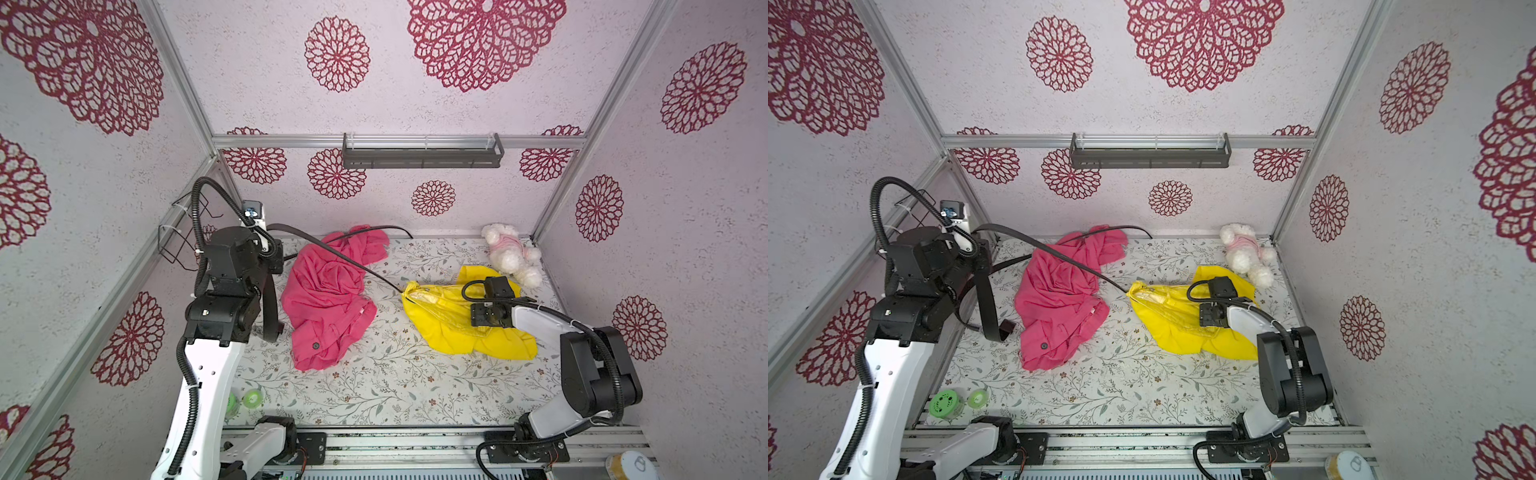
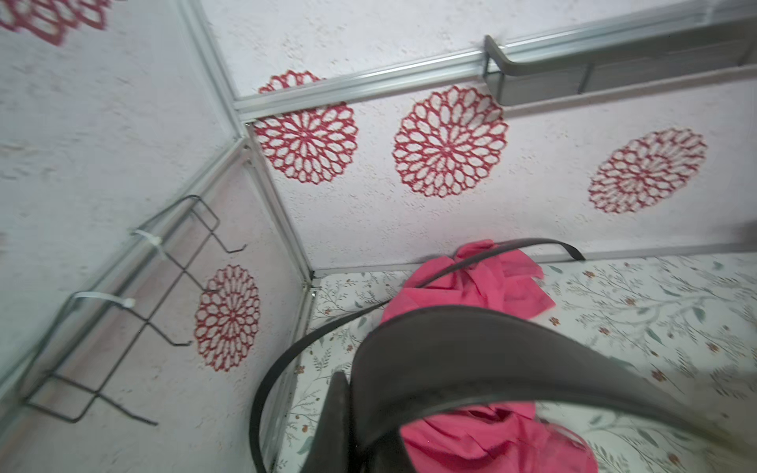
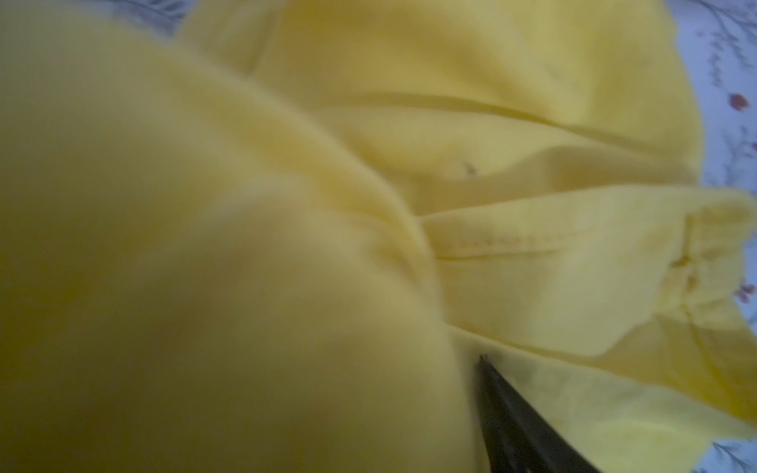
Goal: Remove the belt from the trousers
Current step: Remove the belt from the trousers, then place the belt at the center of the board.
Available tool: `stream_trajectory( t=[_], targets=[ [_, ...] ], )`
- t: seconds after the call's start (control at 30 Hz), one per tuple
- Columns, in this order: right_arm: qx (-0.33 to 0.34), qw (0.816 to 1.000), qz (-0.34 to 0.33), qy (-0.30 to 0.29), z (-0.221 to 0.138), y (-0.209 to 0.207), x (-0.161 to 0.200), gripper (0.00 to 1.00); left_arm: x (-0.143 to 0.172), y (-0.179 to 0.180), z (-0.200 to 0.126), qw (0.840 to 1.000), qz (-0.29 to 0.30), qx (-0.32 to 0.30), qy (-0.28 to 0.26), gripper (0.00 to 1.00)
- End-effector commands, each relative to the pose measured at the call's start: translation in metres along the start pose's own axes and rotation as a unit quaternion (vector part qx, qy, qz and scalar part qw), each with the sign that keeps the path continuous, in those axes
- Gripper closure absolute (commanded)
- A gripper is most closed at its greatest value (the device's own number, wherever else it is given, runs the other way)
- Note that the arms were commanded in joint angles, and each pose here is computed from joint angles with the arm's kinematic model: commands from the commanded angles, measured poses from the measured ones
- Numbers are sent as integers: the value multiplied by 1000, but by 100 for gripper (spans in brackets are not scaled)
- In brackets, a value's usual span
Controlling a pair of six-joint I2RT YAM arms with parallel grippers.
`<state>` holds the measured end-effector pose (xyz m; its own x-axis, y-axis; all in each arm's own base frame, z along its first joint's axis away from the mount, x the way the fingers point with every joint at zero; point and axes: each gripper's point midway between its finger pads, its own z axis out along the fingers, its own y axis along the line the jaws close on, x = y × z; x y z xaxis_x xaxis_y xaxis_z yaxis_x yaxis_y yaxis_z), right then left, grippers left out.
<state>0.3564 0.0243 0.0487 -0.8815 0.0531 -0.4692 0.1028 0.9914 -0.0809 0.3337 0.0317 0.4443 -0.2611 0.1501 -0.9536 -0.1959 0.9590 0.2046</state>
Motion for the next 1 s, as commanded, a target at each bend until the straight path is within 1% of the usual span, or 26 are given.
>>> stream_trajectory(
  t=[0.0, 0.1, 0.23, 0.33, 0.4, 0.43, 0.53, 0.7, 0.83, 0.9, 0.97],
  targets=[
    [82, 994, 2, 70, 8, -49, 40, 23, -48, 56, -31, 991, -30, -105, -80, 100],
    [84, 994, 11, 71, 9, -55, 40, 23, -58, 67, -39, 987, -42, -123, -97, 100],
    [88, 994, 14, 70, 8, -58, 38, 23, -79, 68, -43, 985, -56, -114, -117, 100],
    [91, 993, 21, 72, 9, -64, 39, 23, -99, 73, -50, 981, -63, -118, -138, 100],
    [84, 994, 25, 70, 8, -62, 38, 24, -114, 72, -55, 979, -75, -105, -157, 100],
    [74, 995, 29, 67, 8, -59, 37, 25, -123, 67, -58, 979, -82, -85, -167, 100],
    [47, 996, 37, 61, 7, -49, 34, 26, -148, 47, -63, 977, -98, -34, -188, 100],
    [28, 997, 27, 61, 7, -36, 35, 26, -197, -7, -78, 969, -70, 31, -233, 100],
    [19, 998, 21, 63, 9, -26, 39, 27, -239, -47, -94, 955, -62, 84, -277, 100],
    [12, 998, 20, 65, 10, -21, 42, 27, -249, -72, -93, 949, -63, 113, -286, 100],
    [4, 998, 21, 66, 10, -15, 43, 27, -249, -99, -84, 946, -73, 141, -281, 100]
  ],
)
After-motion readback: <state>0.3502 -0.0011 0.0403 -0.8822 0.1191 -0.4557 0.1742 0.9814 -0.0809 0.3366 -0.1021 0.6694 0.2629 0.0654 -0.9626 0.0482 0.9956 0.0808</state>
